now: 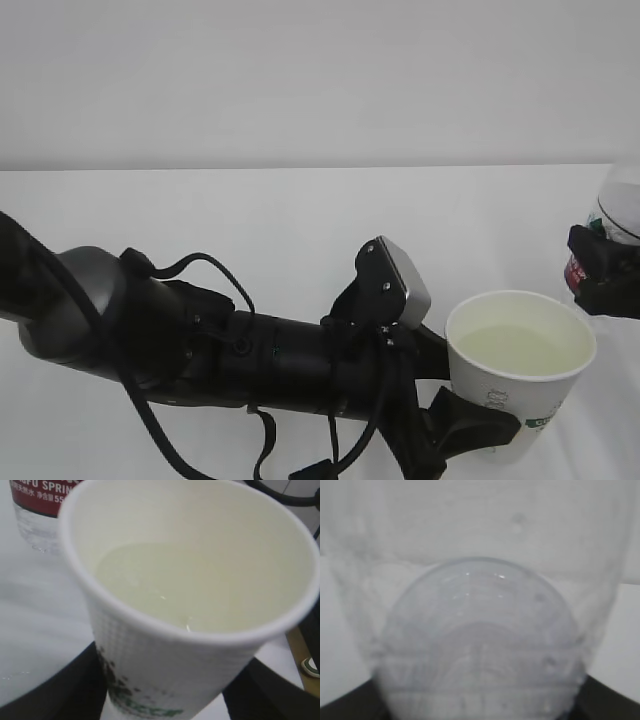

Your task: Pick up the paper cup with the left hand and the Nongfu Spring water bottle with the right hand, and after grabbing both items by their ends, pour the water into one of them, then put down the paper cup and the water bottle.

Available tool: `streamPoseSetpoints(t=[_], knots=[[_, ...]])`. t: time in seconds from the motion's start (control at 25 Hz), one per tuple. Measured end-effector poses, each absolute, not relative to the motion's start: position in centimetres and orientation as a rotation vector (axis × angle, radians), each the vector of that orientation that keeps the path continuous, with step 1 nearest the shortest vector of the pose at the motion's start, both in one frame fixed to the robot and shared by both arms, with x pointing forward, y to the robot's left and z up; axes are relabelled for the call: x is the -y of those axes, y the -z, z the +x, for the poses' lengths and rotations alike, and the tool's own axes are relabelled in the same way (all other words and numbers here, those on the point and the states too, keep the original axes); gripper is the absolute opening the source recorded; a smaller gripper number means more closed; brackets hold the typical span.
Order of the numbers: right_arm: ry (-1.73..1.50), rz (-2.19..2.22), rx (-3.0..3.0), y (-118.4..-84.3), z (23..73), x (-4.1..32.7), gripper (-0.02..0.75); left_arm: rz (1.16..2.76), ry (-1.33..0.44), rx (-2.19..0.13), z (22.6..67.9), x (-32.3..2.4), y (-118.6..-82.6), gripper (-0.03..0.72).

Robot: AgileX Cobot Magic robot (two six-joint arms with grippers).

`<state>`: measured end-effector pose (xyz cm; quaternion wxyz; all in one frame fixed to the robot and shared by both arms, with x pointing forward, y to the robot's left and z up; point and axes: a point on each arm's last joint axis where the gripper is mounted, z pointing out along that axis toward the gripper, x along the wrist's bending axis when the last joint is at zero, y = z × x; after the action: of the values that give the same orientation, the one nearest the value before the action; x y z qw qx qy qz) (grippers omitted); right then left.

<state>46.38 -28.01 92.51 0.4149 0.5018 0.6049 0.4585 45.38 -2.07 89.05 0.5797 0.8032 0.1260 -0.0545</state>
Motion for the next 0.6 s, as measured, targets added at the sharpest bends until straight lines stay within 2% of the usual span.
streamPoseSetpoints(t=[0.6], knots=[[-1.128,1.31,-1.554,-90.0,47.6,28.0,0.43,1.877,0.127,-0.296,45.4,2.1,-89.1,0.486]])
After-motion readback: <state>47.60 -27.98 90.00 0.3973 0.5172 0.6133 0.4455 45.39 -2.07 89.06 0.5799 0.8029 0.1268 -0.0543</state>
